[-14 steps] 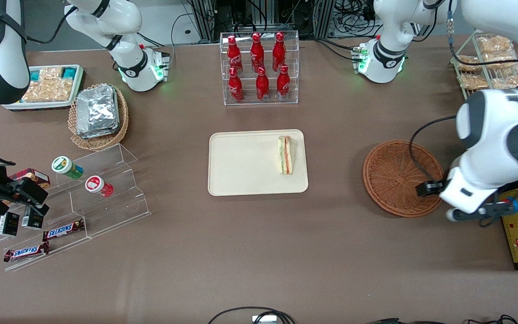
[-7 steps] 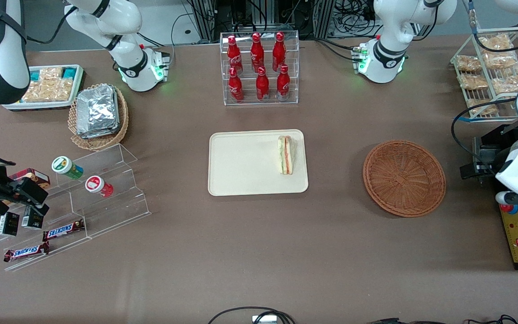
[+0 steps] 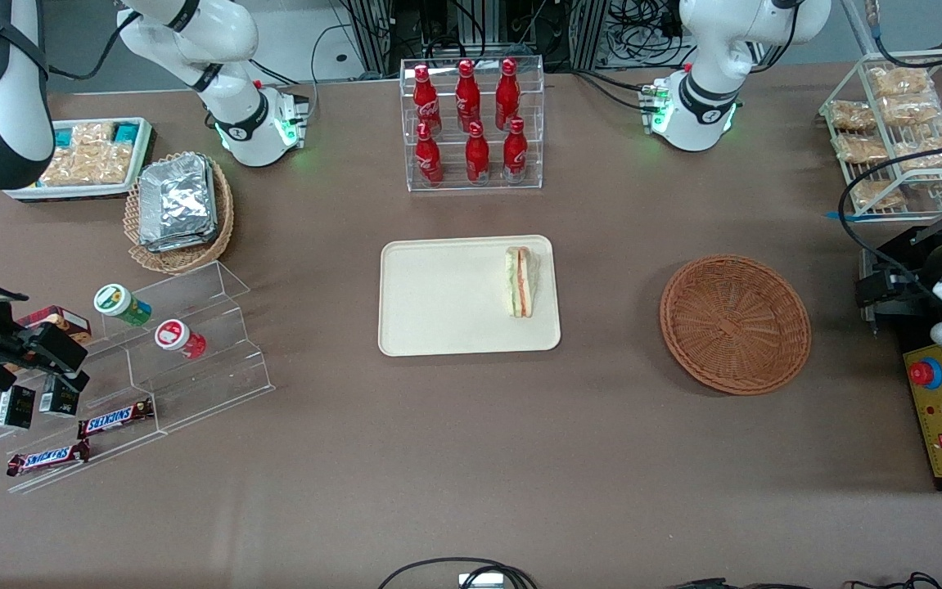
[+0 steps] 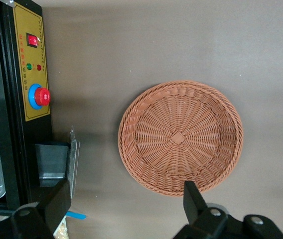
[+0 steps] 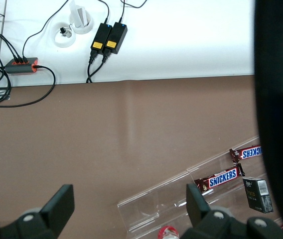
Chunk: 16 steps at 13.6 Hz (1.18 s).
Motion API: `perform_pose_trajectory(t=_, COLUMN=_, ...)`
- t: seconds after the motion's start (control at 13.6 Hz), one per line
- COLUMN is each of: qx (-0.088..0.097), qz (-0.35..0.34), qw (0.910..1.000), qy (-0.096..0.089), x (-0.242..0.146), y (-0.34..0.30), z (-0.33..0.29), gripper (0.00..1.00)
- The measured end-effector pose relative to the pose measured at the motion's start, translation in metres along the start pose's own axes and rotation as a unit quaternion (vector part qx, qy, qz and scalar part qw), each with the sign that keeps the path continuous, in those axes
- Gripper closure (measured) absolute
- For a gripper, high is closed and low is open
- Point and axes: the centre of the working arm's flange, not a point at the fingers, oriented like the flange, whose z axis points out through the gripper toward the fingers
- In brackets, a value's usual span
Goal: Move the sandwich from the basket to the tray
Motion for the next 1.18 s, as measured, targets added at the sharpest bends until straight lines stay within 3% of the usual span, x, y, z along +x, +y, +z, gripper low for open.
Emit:
perform_pose_trajectory(t=0.59, qx=-0.026, qz=0.004, qw=0.9995, qy=0.016, x=-0.025, y=-0.006, z=-0.032, gripper=0.00)
perform_pose_trajectory(t=0.88, qx=-0.027, qz=0.020, qw=0.9985, qy=0.043, x=-0.041, y=0.012, z=-0.064, gripper=0.00)
perform_pose_trajectory(t=1.18, qx=-0.025, qz=0.037, qw=0.9981, qy=0.042, x=-0.054, y=0.031, z=-0.080, gripper=0.00)
